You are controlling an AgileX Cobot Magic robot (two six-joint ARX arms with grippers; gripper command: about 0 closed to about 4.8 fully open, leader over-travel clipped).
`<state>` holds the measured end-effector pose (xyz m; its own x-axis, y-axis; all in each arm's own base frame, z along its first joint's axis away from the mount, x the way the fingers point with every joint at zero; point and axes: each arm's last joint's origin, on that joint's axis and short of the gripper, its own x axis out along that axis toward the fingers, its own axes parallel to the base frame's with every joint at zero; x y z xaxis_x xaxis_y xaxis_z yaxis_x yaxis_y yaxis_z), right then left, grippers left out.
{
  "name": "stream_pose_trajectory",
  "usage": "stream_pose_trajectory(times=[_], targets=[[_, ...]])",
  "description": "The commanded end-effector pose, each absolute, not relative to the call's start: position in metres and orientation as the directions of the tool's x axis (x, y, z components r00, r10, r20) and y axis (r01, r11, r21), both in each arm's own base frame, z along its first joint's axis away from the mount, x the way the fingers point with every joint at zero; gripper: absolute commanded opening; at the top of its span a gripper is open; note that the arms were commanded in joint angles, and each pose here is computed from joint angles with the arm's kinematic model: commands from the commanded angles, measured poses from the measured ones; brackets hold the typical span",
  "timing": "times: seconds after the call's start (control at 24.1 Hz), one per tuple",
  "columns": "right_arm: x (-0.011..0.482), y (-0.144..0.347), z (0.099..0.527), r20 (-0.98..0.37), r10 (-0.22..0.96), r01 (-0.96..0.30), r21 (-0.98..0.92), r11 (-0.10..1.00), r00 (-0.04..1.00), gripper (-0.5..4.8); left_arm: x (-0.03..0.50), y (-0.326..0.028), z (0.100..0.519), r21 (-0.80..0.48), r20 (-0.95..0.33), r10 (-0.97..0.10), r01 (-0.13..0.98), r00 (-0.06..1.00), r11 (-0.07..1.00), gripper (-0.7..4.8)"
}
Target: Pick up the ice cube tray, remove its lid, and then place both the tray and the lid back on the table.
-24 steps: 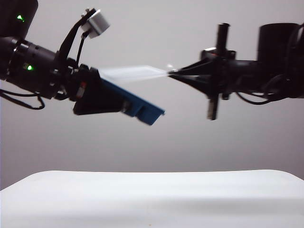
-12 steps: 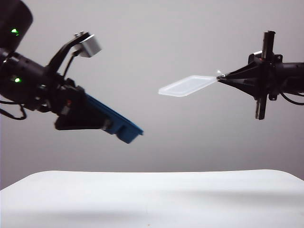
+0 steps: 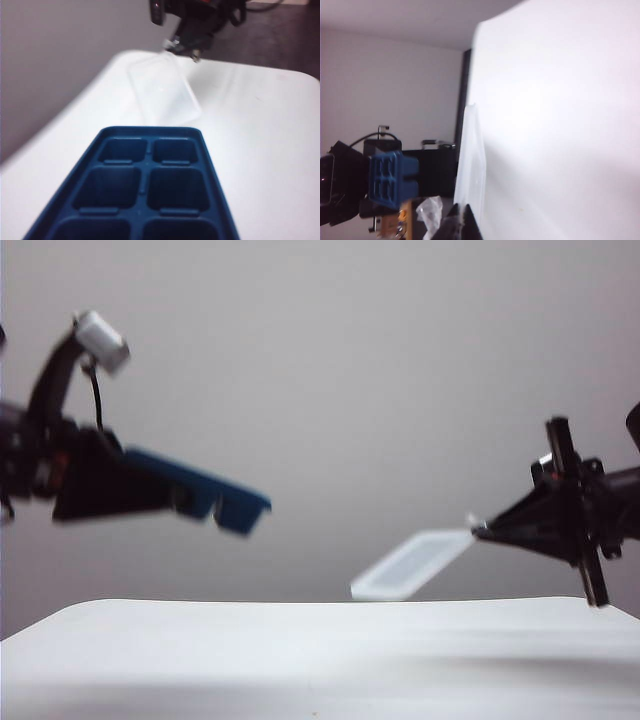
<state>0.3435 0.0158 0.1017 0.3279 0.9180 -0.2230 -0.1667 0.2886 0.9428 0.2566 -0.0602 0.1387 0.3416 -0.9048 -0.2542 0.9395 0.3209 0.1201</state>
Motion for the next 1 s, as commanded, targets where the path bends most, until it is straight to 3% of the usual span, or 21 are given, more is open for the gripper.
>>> stream_pose_trajectory(times=[0.04,0.33,0.5,0.58,0.66,0.75,0.79,0.83,1.0], targets=[[0.341,0.015,0.099,-0.266,0.901,-0.148,0.932,0.331,0.341,-0.05,0.262,-0.062,0.121,0.099,-0.238,-0.925,0.954,0.298,0.282,2.63],[0.333,0.012,0.083,-0.486,0.778,0.008,0.850,0.527,0.399,-0.05,0.269,-0.062,0.105,0.129,-0.239,-0.910,0.940,0.337,0.315,2.64],[0.332,0.012,0.082,-0.501,0.767,0.010,0.840,0.543,0.401,0.02,0.270,-0.062,0.099,0.146,-0.265,-0.892,0.930,0.366,0.338,2.66],[0.332,0.012,0.082,-0.505,0.763,0.012,0.837,0.547,0.404,1.35,0.271,-0.062,0.098,0.147,-0.276,-0.882,0.924,0.382,0.354,2.82],[0.332,0.012,0.082,-0.505,0.763,0.011,0.837,0.547,0.404,1.75,0.271,-0.062,0.098,0.148,-0.276,-0.881,0.923,0.383,0.355,2.99],[0.332,0.012,0.082,-0.504,0.764,0.010,0.837,0.547,0.403,2.30,0.270,-0.062,0.098,0.146,-0.278,-0.881,0.923,0.383,0.355,3.69],[0.332,0.012,0.082,-0.499,0.769,0.008,0.840,0.542,0.400,2.54,0.270,-0.061,0.097,0.136,-0.287,-0.874,0.920,0.392,0.368,4.48],[0.332,0.012,0.082,-0.498,0.769,0.007,0.841,0.541,0.400,2.53,0.271,-0.061,0.097,0.131,-0.294,-0.868,0.916,0.400,0.378,4.79],[0.332,0.012,0.082,-0.494,0.774,0.005,0.844,0.536,0.396,2.53,0.270,-0.060,0.093,0.113,-0.335,-0.840,0.903,0.428,0.415,4.79]])
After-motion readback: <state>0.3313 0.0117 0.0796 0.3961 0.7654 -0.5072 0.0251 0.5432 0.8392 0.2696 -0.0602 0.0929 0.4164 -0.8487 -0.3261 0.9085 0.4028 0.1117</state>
